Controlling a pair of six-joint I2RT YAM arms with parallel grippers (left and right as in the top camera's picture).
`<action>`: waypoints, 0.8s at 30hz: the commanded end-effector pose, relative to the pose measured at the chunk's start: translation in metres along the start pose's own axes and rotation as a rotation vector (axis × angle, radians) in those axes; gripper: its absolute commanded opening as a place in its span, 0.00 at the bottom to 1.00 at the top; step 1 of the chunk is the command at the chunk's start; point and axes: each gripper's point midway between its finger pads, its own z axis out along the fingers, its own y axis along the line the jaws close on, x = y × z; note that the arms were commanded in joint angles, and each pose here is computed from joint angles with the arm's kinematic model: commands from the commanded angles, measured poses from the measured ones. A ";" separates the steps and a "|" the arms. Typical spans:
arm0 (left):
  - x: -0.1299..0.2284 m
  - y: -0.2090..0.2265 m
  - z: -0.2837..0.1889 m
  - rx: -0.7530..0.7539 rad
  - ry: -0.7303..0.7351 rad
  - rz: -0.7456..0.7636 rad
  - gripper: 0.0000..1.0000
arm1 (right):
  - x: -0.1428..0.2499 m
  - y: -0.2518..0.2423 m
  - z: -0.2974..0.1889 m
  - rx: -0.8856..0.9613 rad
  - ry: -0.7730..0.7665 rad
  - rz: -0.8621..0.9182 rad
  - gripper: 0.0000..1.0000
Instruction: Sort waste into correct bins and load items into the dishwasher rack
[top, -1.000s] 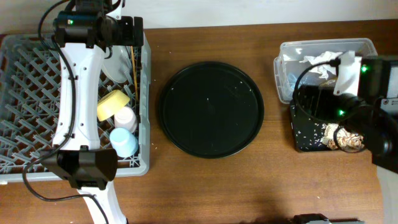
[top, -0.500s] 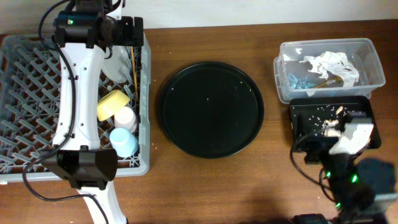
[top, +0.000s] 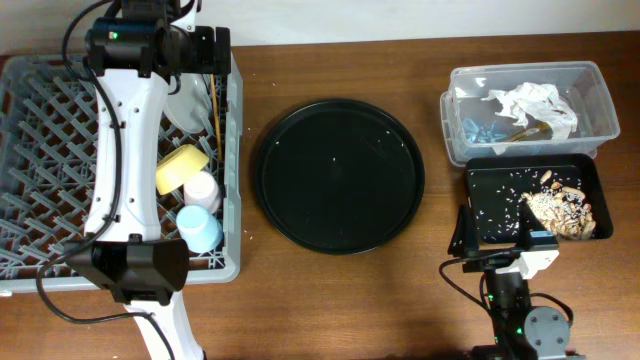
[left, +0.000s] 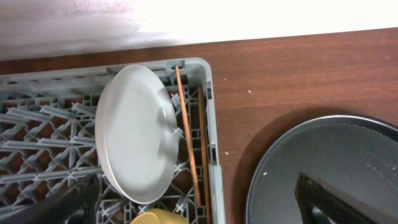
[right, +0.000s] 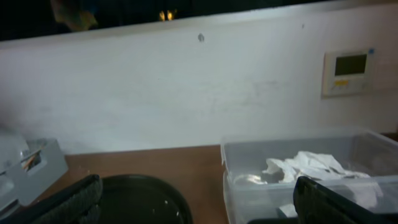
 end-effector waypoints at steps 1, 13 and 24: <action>-0.001 -0.002 -0.003 0.011 -0.006 -0.007 0.99 | 0.009 0.002 0.000 -0.017 -0.036 0.001 0.98; -0.001 -0.002 -0.003 0.011 -0.006 -0.007 0.99 | 0.076 -0.003 -0.005 0.002 0.233 0.003 0.98; -0.001 -0.002 -0.003 0.011 -0.006 -0.007 0.99 | 0.076 -0.003 -0.005 0.002 0.233 0.003 0.98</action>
